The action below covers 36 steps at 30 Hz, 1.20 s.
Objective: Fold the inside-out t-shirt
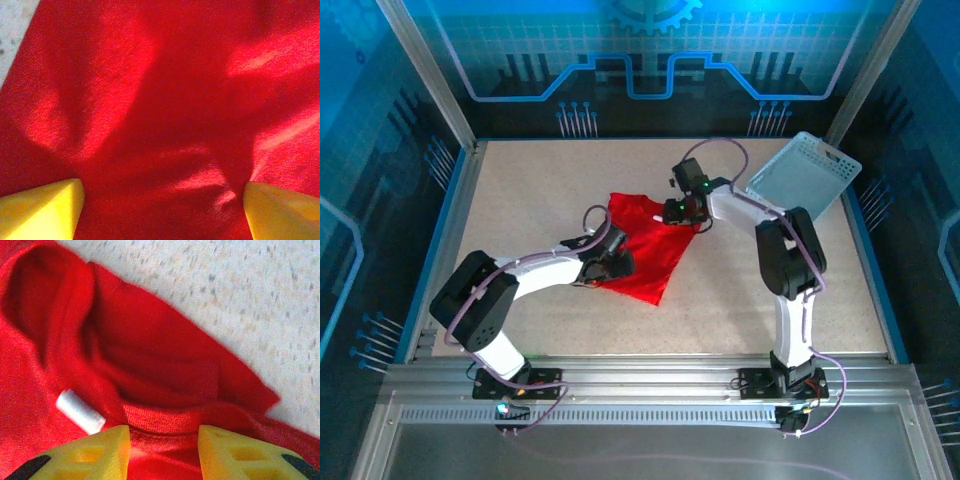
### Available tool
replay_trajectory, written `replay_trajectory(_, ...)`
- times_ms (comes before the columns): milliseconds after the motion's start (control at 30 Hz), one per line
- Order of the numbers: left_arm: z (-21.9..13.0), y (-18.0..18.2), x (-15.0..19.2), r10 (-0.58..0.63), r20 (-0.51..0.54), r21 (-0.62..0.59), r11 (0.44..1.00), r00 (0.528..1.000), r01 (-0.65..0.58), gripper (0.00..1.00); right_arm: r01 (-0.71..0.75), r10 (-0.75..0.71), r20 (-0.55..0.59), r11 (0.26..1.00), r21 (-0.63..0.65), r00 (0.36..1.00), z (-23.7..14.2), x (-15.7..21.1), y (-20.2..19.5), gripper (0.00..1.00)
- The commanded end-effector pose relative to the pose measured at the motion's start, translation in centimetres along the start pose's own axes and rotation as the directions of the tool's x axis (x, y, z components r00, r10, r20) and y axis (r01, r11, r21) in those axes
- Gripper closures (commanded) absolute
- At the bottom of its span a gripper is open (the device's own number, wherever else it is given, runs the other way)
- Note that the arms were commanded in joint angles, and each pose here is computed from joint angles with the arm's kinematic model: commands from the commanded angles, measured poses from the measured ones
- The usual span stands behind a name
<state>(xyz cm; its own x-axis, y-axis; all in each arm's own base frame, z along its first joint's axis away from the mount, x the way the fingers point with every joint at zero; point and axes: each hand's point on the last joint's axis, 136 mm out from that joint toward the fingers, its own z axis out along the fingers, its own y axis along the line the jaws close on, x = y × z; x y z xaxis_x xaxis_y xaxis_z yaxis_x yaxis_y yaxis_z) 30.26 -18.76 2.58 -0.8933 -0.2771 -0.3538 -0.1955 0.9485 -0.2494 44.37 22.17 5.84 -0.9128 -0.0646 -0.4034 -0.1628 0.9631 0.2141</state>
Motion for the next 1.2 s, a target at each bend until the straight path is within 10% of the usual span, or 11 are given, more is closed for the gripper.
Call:
replay_trajectory(0, 0.6, 1.3, 1.1, -0.036, -0.008, -0.029, 0.999, 0.999, 0.036, 0.15, -0.035, 0.035, -0.023, 0.999, 0.032, 0.999, 2.1, -1.8, -2.2, 0.60)
replay_trajectory(267, 0.2, 2.3, 3.1, -0.010, -0.028, -0.046, 0.999, 1.000, 0.009, 0.15, -0.038, 0.040, -0.026, 0.998, 0.049, 0.999, 5.4, -5.8, -3.4, 0.64)
replay_trajectory(433, -0.6, 3.1, 3.1, -0.009, -0.014, -0.065, 0.998, 1.000, 0.008, 0.15, 0.052, -0.053, 0.059, 0.998, 0.021, 0.997, -0.4, -8.0, -1.6, 0.61)
replay_trajectory(767, -0.8, 3.5, 3.4, -0.020, -0.008, -0.065, 0.998, 1.000, 0.019, 0.14, 0.468, -0.472, 0.027, 0.879, 0.094, 0.881, -2.7, -1.1, 4.8, 0.32)
replay_trajectory(1167, -0.8, 4.8, 4.8, -0.033, -0.037, -0.080, 0.996, 0.999, 0.030, 0.14, 0.501, -0.497, -0.063, 0.857, 0.122, 0.865, 2.3, -1.4, 3.8, 0.34)
